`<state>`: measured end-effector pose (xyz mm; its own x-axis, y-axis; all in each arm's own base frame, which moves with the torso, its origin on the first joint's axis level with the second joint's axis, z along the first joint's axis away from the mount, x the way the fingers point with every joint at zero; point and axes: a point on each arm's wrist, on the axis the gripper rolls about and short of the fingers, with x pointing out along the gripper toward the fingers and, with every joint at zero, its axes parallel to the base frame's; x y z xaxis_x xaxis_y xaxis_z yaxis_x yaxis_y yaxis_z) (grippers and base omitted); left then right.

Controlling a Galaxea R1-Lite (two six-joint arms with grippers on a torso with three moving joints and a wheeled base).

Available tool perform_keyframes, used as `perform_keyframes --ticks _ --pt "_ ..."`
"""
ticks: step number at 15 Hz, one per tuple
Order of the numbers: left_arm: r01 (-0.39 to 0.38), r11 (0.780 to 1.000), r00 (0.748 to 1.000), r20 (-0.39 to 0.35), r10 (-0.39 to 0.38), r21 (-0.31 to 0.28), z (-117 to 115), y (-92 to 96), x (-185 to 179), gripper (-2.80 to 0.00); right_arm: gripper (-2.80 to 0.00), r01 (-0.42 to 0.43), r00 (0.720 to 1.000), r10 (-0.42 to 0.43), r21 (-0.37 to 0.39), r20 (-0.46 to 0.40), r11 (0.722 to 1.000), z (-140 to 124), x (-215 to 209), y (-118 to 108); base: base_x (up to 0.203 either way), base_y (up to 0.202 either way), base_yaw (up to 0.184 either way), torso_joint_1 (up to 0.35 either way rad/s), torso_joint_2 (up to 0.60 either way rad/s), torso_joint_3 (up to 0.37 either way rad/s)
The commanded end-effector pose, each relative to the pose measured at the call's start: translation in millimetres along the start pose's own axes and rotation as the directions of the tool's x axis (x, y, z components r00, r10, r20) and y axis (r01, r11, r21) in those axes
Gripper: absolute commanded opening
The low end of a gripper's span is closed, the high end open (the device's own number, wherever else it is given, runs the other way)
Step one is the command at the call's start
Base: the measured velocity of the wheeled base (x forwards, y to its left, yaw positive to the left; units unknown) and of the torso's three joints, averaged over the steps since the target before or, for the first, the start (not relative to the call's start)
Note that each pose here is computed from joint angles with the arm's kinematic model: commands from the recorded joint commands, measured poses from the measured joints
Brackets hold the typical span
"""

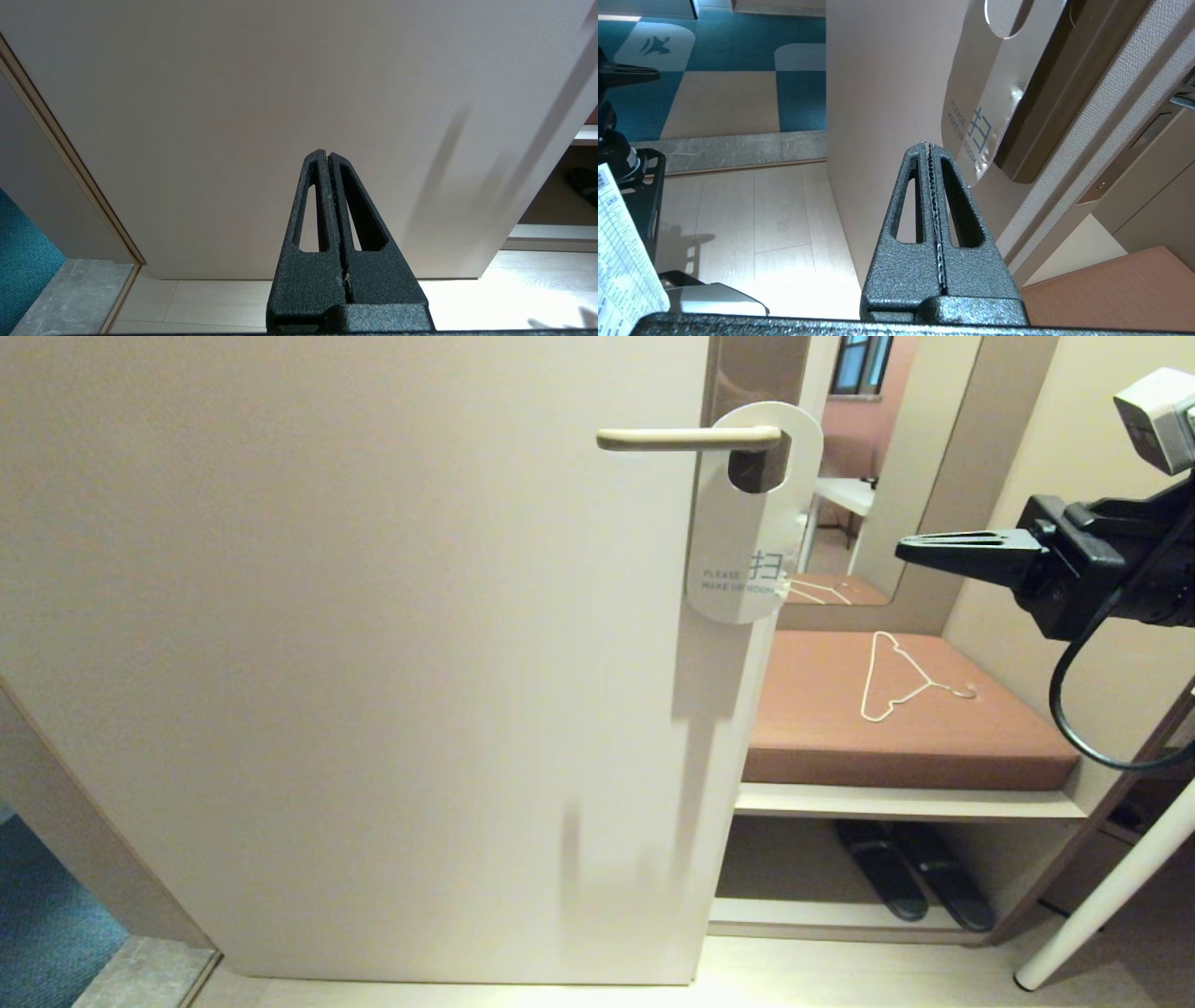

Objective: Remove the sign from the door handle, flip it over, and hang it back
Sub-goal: Take down the sign

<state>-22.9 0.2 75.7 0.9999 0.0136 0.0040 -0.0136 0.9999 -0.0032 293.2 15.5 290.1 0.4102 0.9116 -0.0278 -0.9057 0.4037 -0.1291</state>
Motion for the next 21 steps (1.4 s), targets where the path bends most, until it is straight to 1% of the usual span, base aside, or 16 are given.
perform_keyframes --ticks 1,4,8,10,11,17,21 --pt "0.0 1.0 1.0 -0.001 0.0 0.0 0.1 0.0 0.1 -2.8 -2.8 -0.01 1.0 0.01 0.009 -0.003 1.0 -4.8 4.0 -6.3 0.0 0.0 0.0 0.0 0.0 0.0" --pt "0.0 1.0 1.0 -0.001 0.0 0.0 0.1 0.0 0.1 -2.8 -2.8 -0.011 1.0 0.012 0.058 -0.017 0.998 -18.1 9.4 -16.7 0.0 0.0 0.0 0.0 0.0 0.0" --pt "-0.002 1.0 1.0 -0.001 0.002 0.0 0.1 0.0 0.1 -2.8 -2.8 -0.012 1.0 0.013 0.065 -0.015 0.998 -21.0 16.4 -31.4 0.0 0.0 0.0 0.0 0.0 0.0" --pt "-0.002 1.0 1.0 -0.001 0.002 0.0 0.1 0.0 0.1 -2.8 -2.8 -0.013 1.0 0.014 0.074 -0.018 0.997 -23.8 18.1 -34.6 0.0 0.0 0.0 0.0 0.0 0.0" --pt "-0.001 1.0 1.0 -0.001 0.001 0.0 0.1 0.0 0.1 -2.8 0.0 -0.017 1.0 0.019 0.076 -0.018 0.997 -24.8 19.8 -34.5 0.0 0.0 0.0 0.0 0.0 0.0" --pt "-0.002 1.0 1.0 -0.001 0.002 0.0 0.1 0.0 0.1 -2.8 0.0 -0.029 0.999 0.031 0.083 -0.022 0.996 -29.7 24.6 -35.6 0.0 0.0 0.0 0.0 0.0 0.0" --pt "0.0 1.0 1.0 -0.001 0.0 0.0 0.1 0.0 0.1 -2.8 0.0 -0.061 0.998 0.063 0.098 -0.023 0.993 -32.6 35.1 -31.7 0.0 0.0 0.0 0.0 0.0 0.0"
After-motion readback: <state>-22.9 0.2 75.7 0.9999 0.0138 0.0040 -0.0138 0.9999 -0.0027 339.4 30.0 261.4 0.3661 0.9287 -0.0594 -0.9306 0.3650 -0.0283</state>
